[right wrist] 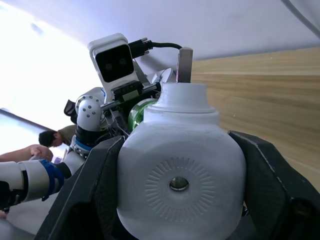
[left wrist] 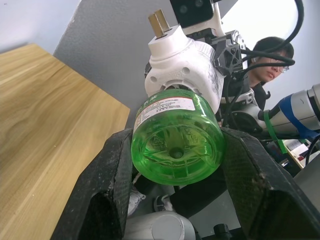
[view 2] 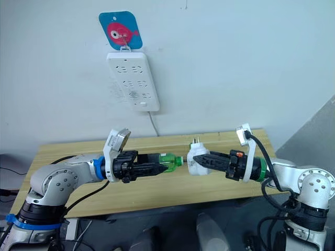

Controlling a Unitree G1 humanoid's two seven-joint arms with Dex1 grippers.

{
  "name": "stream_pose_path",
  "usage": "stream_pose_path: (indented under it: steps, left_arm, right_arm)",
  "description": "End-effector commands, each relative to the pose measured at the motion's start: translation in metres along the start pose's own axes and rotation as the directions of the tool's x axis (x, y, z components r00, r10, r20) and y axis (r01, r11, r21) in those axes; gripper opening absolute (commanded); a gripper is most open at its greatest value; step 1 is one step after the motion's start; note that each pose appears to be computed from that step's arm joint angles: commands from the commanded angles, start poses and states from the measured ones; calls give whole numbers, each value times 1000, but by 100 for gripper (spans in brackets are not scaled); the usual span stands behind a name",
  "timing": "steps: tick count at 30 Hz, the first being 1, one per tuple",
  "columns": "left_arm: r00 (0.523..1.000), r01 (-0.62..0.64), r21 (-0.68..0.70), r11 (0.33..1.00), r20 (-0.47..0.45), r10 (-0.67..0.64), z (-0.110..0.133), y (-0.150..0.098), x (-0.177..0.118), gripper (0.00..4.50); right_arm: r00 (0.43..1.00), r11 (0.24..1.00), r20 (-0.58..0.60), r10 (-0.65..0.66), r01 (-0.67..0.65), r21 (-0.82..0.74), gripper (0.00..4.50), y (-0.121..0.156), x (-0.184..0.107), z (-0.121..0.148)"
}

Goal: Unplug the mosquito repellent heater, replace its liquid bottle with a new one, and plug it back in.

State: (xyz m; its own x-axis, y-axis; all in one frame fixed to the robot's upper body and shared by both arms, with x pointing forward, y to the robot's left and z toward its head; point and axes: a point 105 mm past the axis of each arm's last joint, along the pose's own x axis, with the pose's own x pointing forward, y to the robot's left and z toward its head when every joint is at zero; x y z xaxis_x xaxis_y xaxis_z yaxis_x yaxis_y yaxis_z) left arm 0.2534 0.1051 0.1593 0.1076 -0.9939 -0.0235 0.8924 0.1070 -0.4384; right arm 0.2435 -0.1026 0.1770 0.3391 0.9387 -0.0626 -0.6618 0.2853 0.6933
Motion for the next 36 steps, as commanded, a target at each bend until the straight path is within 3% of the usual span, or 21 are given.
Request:
stream_pose_path:
  steps: [1,19,36]
  left_arm:
    - [998,60,37,997,17,-61,8,-12,7,230]
    - [995,73,-6,997,63,-72,10,-13,12,230]
    - [981,181,-85,980,81,-174,15,-30,18,230]
  right_arm:
    - [998,998,11,68,-68,17,294,18,6,1]
    - [998,995,7,59,-59,74,294,23,8,-2]
    - [998,995,-25,59,-57,88,294,20,5,-6]
